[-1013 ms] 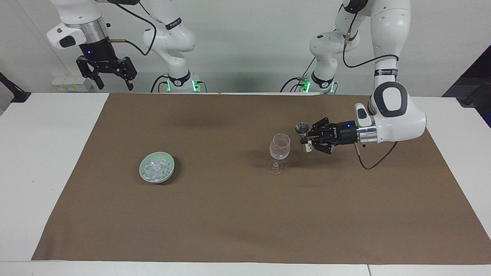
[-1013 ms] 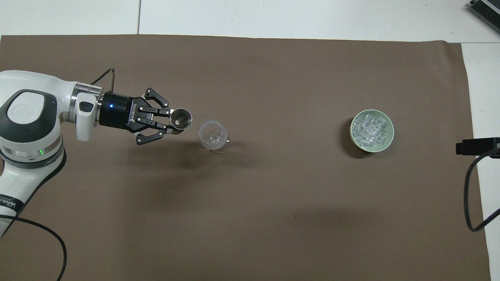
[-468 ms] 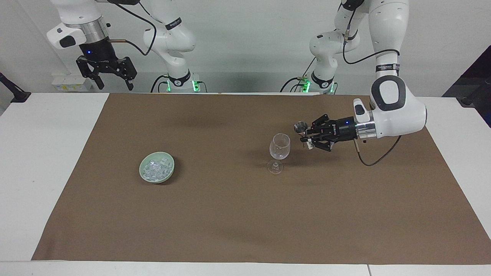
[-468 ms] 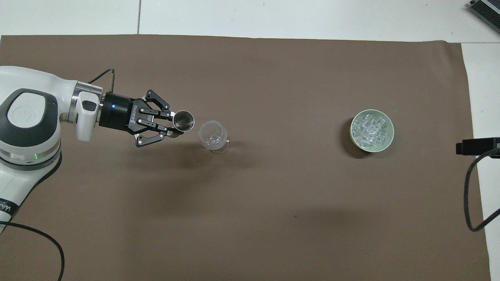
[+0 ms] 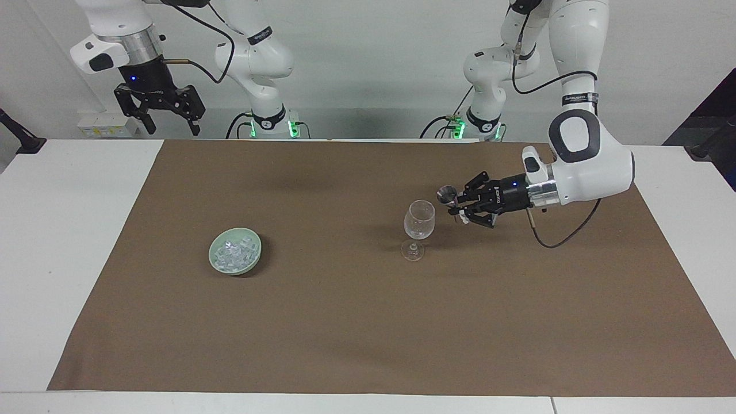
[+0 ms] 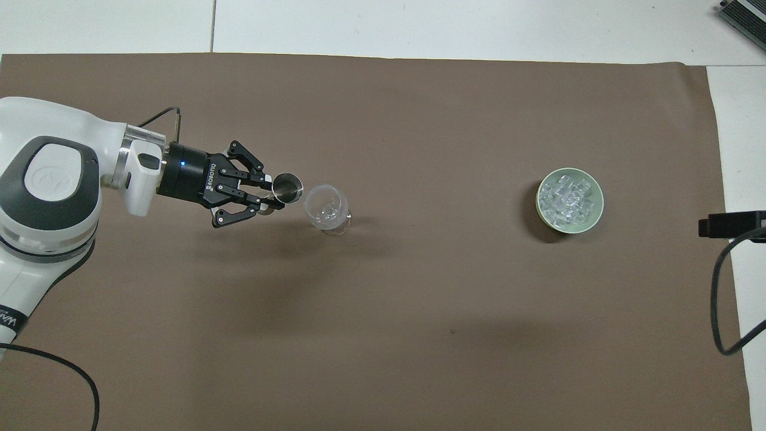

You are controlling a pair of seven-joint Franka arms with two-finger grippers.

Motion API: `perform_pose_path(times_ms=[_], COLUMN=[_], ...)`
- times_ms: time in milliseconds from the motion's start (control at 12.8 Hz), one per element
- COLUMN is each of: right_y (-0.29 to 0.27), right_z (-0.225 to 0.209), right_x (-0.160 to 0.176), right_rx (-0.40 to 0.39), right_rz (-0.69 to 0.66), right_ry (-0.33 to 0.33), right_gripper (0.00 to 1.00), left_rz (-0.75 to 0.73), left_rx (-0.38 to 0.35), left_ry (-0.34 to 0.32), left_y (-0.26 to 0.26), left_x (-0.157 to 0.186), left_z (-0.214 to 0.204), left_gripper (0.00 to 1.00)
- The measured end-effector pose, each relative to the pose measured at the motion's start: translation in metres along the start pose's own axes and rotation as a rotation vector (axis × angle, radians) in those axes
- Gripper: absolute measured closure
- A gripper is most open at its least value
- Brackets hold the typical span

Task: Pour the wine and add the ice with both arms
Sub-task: 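Tilt the metal cup with the left gripper into the clear glass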

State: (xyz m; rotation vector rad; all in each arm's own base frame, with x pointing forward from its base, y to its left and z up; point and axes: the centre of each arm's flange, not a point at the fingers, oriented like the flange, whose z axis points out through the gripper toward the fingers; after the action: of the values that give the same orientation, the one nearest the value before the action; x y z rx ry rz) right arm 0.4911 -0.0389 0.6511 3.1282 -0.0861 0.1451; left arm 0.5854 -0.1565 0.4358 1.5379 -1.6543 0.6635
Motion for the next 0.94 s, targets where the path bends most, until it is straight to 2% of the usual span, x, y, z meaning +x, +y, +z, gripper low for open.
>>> perform_pose_path(times_ms=[390,935], right_y=[0.0,0.0], right_z=[0.0,0.0], right_x=[0.0,0.0], right_rx=[0.0,0.0], right_rz=[0.0,0.0], right_ry=[0.0,0.0], right_gripper=[0.0,0.0], left_rz=[-0.017,-0.047], left_rx=[0.013,0.014], left_ry=[-0.05,-0.143], left_y=[0.006,0.008], left_x=[0.023,0.027], left_z=[0.005,0.011], left_gripper=[0.75,0.75])
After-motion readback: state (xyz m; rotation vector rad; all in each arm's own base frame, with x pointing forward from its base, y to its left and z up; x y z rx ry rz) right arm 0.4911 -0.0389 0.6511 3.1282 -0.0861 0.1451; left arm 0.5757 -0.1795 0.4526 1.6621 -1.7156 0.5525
